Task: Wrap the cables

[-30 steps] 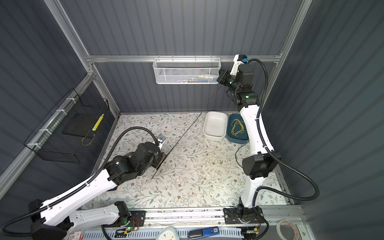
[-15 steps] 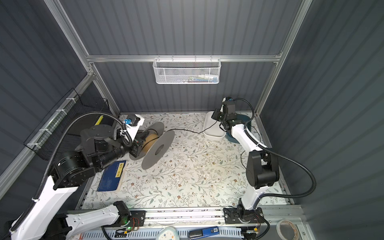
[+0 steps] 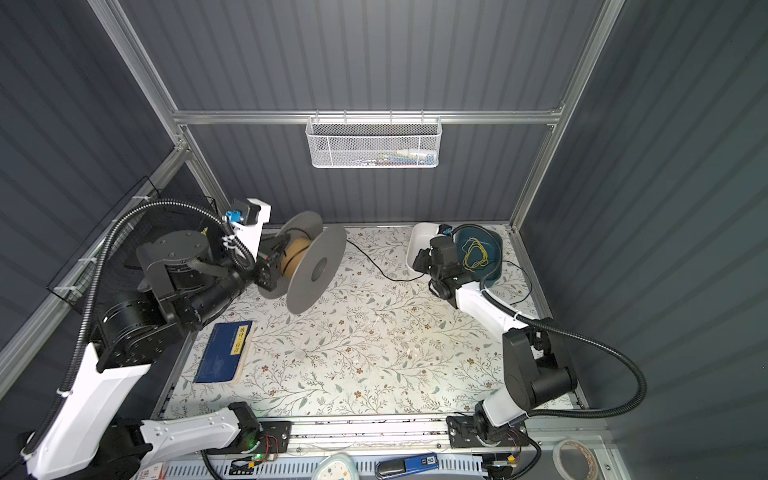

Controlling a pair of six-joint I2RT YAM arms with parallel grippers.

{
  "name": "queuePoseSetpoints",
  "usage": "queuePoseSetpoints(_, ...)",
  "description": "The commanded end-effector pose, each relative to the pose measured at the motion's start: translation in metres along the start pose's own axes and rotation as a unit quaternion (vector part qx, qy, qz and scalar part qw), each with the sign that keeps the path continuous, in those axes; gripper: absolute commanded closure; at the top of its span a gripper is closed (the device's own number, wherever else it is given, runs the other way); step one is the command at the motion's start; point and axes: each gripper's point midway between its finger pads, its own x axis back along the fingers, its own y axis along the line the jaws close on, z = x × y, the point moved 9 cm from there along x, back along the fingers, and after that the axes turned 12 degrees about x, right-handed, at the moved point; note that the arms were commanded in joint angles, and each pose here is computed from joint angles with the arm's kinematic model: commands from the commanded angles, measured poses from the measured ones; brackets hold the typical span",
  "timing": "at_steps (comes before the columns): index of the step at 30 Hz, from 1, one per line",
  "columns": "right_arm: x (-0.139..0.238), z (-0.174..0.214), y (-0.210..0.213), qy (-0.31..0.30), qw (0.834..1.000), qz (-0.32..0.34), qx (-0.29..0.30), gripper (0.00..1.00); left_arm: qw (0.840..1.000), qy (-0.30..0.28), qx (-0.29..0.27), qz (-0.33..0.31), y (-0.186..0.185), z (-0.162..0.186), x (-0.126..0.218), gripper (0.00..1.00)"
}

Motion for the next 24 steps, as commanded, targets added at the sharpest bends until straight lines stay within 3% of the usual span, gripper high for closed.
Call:
queuePoseSetpoints(1,0.028,-0.004,0.012,-0.054,0.998,0.014,0.014,1.00,0.989,-0.115,0.084,-0.046,0.001,-0.040,-0.012,1.00)
queuePoseSetpoints(5,0.050,0.020,0.041,-0.043,0.998,-0.013,0.042,1.00,0.975,-0.149,0.156,-0.063,0.008,-0.047,-0.038,1.00)
queuePoseSetpoints(8,0.074,0.034,0.062,-0.052,0.996,-0.046,0.055,1.00,0.962,-0.168,0.171,-0.127,0.013,-0.041,-0.062,1.00)
queuePoseSetpoints(11,0.105,0.035,0.080,-0.070,0.992,-0.075,0.072,1.00,0.952,-0.173,0.153,-0.199,0.017,-0.024,-0.094,1.00)
queuePoseSetpoints(16,0.158,0.017,0.096,-0.114,0.983,-0.114,0.090,1.00,0.946,-0.115,0.084,-0.290,0.021,0.025,-0.154,1.00)
queuePoseSetpoints(24,0.223,-0.052,0.117,-0.189,0.958,-0.177,0.125,1.00,0.949,0.011,0.018,-0.314,0.025,0.129,-0.199,1.00)
